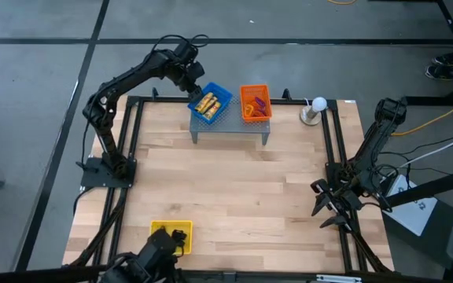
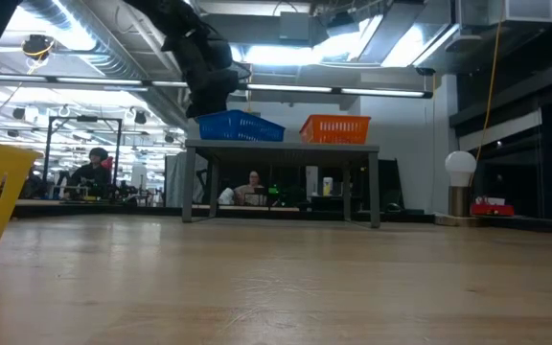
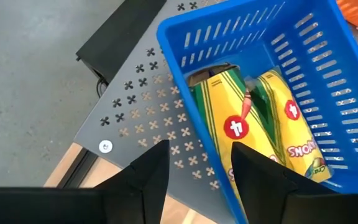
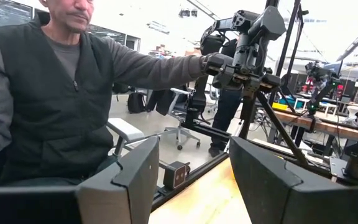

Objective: Pick & Place Office Desk Supplies
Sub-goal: Put the blue basket onto the shelf

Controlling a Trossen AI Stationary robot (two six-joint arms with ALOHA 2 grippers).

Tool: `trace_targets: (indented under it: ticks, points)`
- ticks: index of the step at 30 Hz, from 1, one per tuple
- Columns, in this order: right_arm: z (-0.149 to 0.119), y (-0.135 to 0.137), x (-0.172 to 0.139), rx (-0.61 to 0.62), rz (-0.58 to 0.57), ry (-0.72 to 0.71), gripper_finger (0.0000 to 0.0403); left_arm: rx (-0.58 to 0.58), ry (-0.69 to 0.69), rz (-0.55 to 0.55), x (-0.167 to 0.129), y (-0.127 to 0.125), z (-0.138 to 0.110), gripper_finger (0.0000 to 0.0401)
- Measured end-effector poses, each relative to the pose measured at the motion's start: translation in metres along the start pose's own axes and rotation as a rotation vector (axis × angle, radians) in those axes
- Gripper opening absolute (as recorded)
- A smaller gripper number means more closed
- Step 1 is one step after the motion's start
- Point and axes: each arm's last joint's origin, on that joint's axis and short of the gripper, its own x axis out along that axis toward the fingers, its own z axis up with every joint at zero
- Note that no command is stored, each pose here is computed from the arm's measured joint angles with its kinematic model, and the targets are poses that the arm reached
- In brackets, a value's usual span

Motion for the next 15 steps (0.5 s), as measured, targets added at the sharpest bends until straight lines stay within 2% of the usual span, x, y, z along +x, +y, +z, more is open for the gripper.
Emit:
trace_targets:
  ticks: [6, 15]
  points:
    - [-0.0001, 0.0, 0.0, 0.0, 0.0, 0.0, 0.0197, -0.01, 0.008, 0.001, 0.0001, -0.0006, -0.0006, 0.015]
    - [0.0, 0.0001, 0.0, 0.0, 0.003, -0.001, 0.0197, -0.02, 0.021, 0.054, 0.0002, 0.0004, -0.001, 0.0068]
